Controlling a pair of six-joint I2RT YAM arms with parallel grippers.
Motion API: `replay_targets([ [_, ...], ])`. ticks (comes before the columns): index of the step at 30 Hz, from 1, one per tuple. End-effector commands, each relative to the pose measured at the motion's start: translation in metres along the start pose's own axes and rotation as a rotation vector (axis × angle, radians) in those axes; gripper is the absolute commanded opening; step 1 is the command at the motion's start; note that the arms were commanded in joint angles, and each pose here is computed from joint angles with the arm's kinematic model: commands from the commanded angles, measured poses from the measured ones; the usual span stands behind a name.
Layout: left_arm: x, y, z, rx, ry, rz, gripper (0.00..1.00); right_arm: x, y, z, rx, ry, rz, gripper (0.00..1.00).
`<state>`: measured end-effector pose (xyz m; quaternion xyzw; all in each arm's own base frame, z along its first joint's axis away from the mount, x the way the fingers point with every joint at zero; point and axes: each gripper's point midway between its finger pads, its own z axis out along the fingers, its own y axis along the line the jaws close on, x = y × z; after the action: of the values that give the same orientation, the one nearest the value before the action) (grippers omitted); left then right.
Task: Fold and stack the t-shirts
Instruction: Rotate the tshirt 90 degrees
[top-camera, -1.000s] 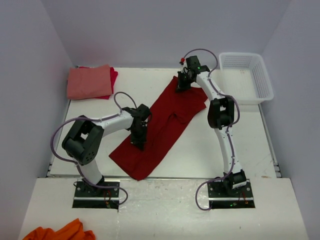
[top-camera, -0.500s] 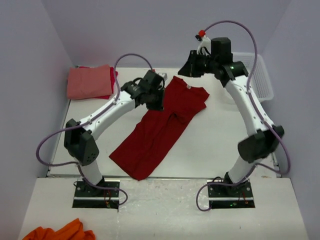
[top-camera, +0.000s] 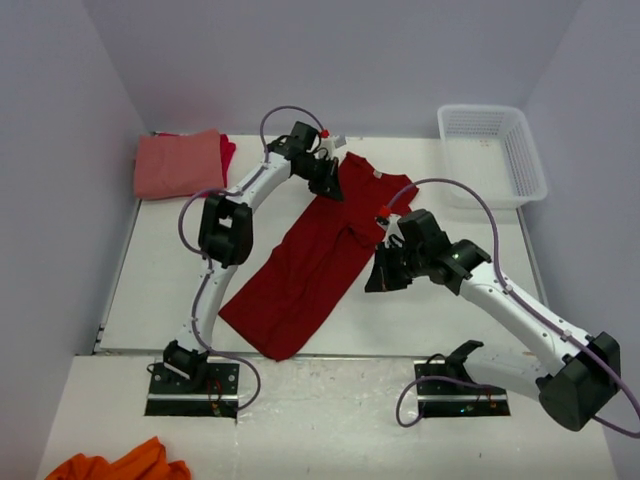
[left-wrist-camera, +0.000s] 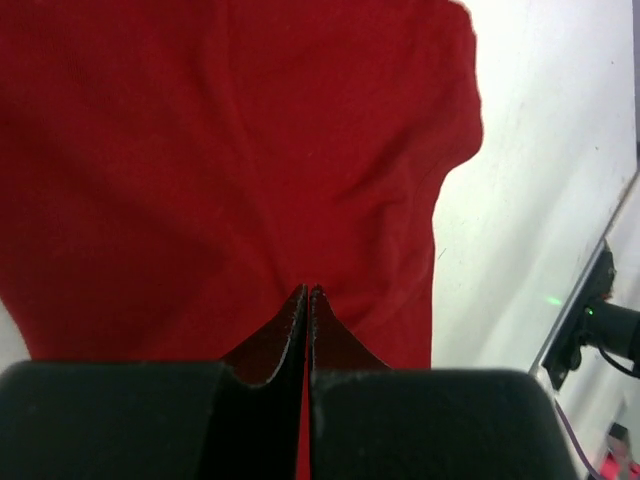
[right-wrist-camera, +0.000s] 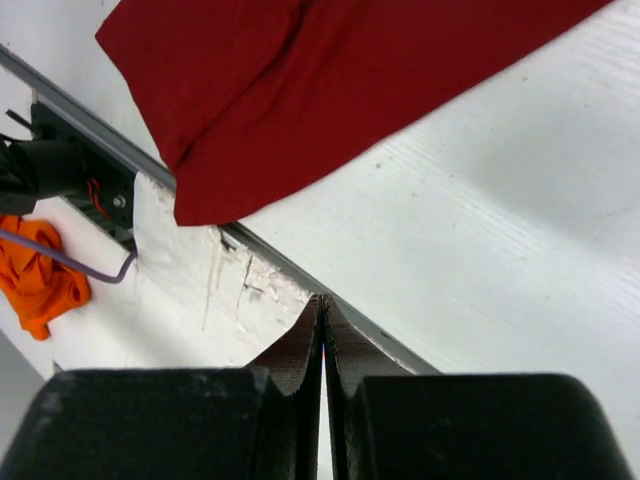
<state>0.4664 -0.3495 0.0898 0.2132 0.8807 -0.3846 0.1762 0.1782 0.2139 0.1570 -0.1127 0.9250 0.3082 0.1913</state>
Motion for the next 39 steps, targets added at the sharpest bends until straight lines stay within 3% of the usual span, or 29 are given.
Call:
replay_targets([
  [1,-0.008,-0.028,-0.002,0.208,-0.012,0.1,0.0,-0.003,0.028,-0.002,-0.09,-0.038,0.0,0.0],
  [7,0.021,-0.003,0.029,0.264,0.023,0.055,0.0,0.02,0.051,0.043,-0.1,0.117,-0.047,0.0],
  [14,0.033,0.031,0.044,0.201,0.041,0.013,0.0,0.048,0.08,0.108,-0.106,0.285,-0.093,0.0],
  [28,0.028,0.144,0.004,0.037,-0.056,-0.171,0.0,0.072,0.116,0.162,-0.151,0.424,-0.153,0.0],
  [32,0.019,0.172,-0.023,0.013,-0.113,-0.229,0.0,0.088,0.112,0.171,-0.15,0.469,-0.141,0.0],
  [39,0.017,0.187,-0.043,0.001,-0.157,-0.282,0.0,0.117,0.081,0.191,-0.056,0.543,-0.116,0.0],
])
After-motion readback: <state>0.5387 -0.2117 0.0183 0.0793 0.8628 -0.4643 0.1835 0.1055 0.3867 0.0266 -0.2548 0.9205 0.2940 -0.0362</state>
